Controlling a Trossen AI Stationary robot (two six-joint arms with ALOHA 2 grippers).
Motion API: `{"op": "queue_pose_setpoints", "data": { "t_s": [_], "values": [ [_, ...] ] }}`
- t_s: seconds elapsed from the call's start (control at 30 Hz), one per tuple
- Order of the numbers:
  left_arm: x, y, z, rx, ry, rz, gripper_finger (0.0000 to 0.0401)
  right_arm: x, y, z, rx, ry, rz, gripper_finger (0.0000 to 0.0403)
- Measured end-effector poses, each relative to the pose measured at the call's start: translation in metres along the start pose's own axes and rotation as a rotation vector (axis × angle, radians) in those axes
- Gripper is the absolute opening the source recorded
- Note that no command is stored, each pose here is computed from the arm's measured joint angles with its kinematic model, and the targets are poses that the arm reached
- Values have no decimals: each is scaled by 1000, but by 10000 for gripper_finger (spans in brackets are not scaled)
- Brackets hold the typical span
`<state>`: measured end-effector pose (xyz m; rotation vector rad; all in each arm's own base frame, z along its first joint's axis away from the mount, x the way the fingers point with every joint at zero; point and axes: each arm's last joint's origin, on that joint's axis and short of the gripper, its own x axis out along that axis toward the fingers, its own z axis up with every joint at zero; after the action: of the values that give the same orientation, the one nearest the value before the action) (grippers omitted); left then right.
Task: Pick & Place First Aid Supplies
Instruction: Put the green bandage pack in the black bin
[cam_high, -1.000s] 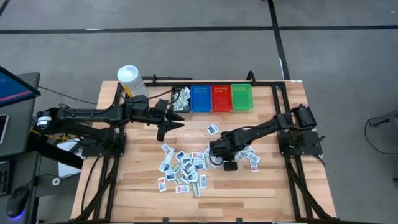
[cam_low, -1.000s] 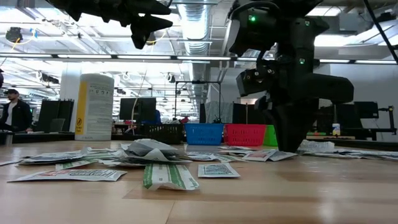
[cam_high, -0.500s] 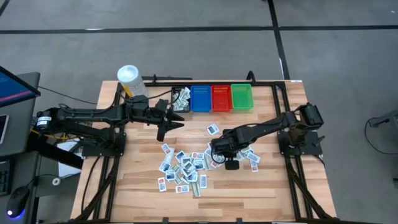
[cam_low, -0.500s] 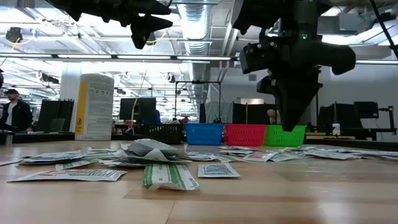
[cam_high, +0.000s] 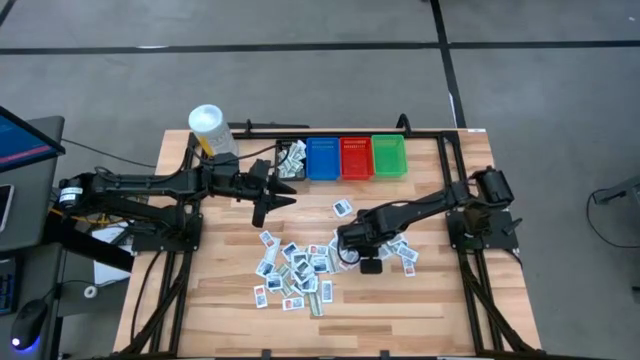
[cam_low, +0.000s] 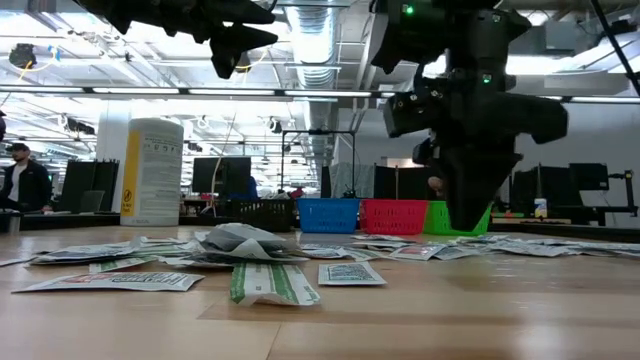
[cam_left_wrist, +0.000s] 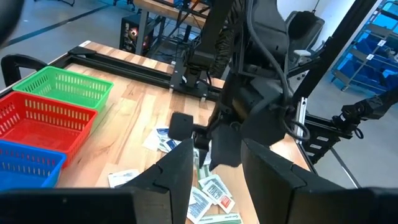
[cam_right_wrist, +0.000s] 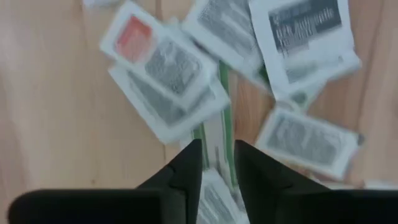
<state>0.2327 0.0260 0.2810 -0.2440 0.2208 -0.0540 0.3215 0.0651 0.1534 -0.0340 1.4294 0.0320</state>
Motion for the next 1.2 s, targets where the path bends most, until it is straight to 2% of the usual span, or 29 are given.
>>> {"op": "queue_pose_setpoints", "data": {
  "t_s": [0.4, 0.53, 0.8, 0.9, 1.2],
  "values": [
    [0, 0, 0, 0, 1, 1, 136, 35, 1, 3, -2, 79, -12, 92],
    [0, 0, 0, 0, 0, 0, 136, 35, 1, 2, -2, 81, -11, 75],
    [0, 0, 0, 0, 0, 0, 136, 35, 2, 2, -1, 86, 2, 5],
    [0, 0, 0, 0, 0, 0, 136, 34, 2, 2, 10, 96, 10, 9],
    [0, 0, 0, 0, 1, 1, 136, 13, 1, 6, 16, 252, -26, 2]
  ]
}}
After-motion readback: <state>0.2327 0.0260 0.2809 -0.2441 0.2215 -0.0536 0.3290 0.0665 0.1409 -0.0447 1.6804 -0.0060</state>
